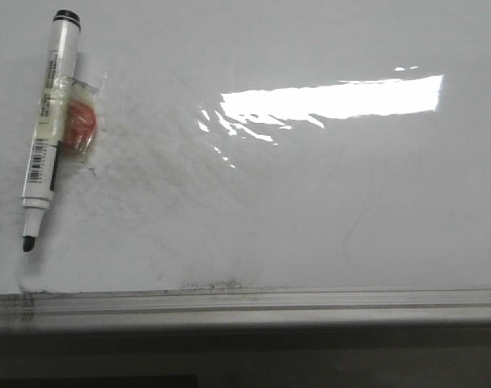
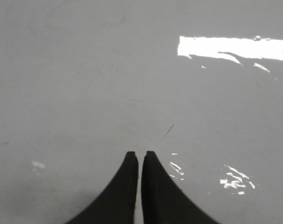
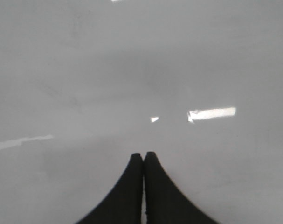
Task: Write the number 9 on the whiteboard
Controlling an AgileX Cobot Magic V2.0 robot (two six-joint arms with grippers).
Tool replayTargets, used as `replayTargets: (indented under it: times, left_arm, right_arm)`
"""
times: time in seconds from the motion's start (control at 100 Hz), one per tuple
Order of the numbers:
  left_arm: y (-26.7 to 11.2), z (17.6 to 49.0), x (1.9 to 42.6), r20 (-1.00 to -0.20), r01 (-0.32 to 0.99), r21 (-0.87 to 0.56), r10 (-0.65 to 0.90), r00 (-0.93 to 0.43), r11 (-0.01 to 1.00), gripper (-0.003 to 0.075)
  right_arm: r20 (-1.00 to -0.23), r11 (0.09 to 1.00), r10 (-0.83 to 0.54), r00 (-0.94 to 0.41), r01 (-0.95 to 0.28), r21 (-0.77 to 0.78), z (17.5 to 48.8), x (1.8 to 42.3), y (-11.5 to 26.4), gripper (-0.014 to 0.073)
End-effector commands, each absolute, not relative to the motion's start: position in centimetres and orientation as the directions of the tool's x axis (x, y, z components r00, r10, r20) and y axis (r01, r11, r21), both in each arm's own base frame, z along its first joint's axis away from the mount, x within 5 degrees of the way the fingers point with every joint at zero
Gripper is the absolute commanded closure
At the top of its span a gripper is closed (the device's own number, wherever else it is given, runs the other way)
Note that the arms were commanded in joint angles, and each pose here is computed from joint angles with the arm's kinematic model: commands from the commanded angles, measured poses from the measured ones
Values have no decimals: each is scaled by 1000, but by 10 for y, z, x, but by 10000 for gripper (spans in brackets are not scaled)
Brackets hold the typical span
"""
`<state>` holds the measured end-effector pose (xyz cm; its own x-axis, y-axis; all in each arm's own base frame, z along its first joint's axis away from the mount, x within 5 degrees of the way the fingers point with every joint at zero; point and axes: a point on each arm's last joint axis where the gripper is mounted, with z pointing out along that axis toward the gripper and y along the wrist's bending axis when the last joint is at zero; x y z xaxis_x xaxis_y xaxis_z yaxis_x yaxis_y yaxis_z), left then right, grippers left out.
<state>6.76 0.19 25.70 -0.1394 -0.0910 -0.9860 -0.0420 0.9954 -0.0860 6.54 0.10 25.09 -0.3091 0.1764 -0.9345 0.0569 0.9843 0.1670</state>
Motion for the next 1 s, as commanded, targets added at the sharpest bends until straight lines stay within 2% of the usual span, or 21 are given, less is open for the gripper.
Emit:
replayTargets:
  times: [0.0, 0.04, 0.14, 0.21, 0.35, 0.53, 0.74, 0.99]
  left_arm:
    - [2, 275, 70, -994, -34, -93, -95, -45, 995, 654]
    - [2, 277, 70, -995, -33, -93, -94, -28, 995, 589]
    - [2, 281, 70, -995, -29, -93, -93, 23, 995, 360]
    - [2, 285, 70, -993, -25, -104, -102, 61, 994, 284]
    - [2, 289, 70, -975, -10, -182, -179, 131, 983, 280]
    - [-2, 296, 77, -980, 35, -84, -89, 178, 996, 280]
    - [-25, 294, 88, -988, 283, -85, -117, 99, 955, 280]
    - [-72, 276, 95, -996, 598, -85, -47, -79, 797, 281]
  right_arm:
    - [-963, 984, 180, -200, 46, 174, 270, 69, 0, 658]
    - [-964, 984, 180, -195, 45, 174, 271, 69, 0, 658]
    - [-964, 984, 180, -196, 46, 174, 271, 69, 0, 659]
    - [-964, 984, 180, -196, 46, 174, 271, 69, 0, 658]
    - [-964, 984, 180, -196, 46, 174, 271, 69, 0, 659]
    - [-964, 984, 180, -196, 46, 174, 271, 69, 0, 659]
    - [-964, 984, 180, -198, 46, 174, 271, 69, 0, 658]
    - [-963, 984, 180, -202, 46, 174, 270, 69, 0, 658]
